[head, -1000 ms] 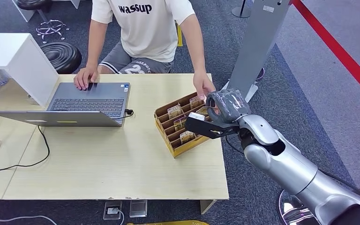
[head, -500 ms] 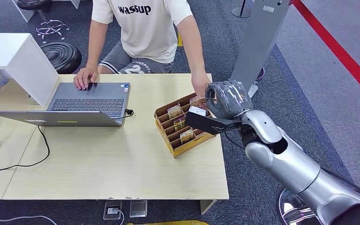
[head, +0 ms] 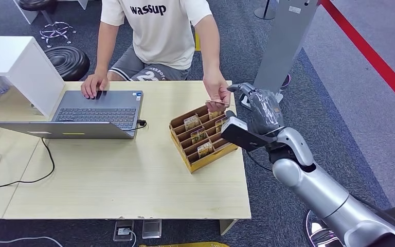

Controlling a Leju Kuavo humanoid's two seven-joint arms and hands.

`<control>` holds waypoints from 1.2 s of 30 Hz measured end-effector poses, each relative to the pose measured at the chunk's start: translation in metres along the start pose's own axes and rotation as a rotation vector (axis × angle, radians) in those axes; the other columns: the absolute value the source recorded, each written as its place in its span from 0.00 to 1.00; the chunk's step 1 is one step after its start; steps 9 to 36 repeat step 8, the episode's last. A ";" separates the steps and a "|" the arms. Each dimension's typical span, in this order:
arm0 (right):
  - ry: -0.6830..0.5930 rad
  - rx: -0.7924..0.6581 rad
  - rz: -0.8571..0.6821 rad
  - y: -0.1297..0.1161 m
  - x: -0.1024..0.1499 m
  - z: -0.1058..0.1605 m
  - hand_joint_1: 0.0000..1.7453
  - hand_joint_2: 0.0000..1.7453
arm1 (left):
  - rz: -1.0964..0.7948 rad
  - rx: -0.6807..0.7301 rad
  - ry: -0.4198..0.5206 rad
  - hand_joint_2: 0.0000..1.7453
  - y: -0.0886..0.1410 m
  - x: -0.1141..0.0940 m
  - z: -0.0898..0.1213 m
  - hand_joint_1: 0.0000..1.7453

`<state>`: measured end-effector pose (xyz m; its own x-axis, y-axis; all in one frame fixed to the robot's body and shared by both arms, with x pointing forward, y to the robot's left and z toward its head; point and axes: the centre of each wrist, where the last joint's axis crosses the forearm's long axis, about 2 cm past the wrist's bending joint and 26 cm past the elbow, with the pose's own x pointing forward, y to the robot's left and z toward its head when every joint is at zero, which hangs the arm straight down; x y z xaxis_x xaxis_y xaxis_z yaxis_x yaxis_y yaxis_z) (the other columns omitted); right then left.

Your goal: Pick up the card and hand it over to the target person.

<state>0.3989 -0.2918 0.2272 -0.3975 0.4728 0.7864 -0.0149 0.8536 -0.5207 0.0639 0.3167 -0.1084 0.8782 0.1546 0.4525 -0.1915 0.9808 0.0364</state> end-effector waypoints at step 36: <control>0.091 0.085 -0.518 0.014 -0.017 0.027 0.00 1.00 | 0.001 0.045 0.014 0.00 0.001 0.000 0.000 0.00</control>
